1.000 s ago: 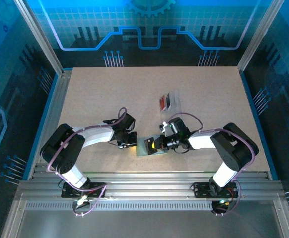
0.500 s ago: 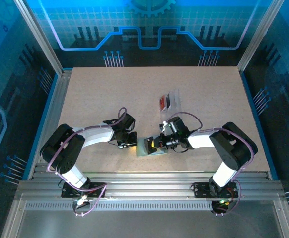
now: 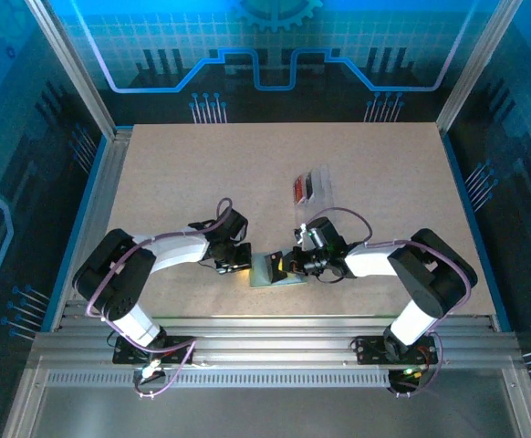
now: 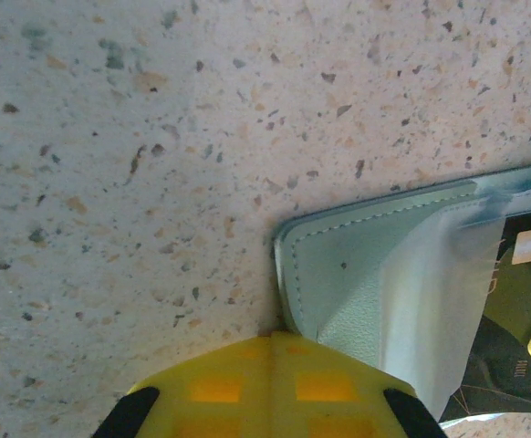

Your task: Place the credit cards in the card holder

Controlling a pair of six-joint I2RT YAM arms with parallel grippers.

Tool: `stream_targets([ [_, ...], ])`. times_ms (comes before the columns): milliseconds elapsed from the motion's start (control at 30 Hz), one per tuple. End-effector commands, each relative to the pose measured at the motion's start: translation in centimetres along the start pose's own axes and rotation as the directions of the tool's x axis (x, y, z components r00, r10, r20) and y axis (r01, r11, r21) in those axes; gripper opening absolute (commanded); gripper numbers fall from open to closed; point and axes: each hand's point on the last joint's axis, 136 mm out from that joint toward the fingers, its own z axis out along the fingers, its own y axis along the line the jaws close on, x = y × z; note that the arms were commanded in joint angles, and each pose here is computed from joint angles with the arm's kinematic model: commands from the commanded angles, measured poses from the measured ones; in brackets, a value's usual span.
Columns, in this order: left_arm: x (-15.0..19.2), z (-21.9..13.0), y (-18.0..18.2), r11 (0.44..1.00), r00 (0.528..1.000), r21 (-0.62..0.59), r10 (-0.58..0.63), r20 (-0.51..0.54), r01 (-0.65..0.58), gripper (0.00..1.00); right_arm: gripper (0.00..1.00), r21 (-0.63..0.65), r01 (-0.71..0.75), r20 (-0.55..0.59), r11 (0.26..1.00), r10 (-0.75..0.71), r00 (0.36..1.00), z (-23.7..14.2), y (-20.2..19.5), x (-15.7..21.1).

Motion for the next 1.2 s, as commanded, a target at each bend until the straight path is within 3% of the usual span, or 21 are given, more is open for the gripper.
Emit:
stream_targets([
  [0, 2.6, 4.8, 2.8, 0.997, 0.998, -0.072, 0.022, -0.053, -0.026, 0.0, 0.0, 0.176, -0.052, -0.029, 0.983, 0.058, 0.998, 0.1, -3.8, 1.9],
  [533, 2.9, 4.8, 2.8, 0.996, 0.998, -0.079, 0.023, -0.059, -0.028, 0.0, 0.0, 0.289, -0.067, -0.011, 0.955, 0.073, 0.997, -0.7, -5.0, 2.4],
  [1167, 3.4, 4.9, 3.0, 0.995, 0.997, -0.096, 0.033, -0.066, -0.04, 0.0, 0.0, 0.318, -0.15, 0.024, 0.936, 0.15, 0.988, 0.2, -5.7, 2.7],
])
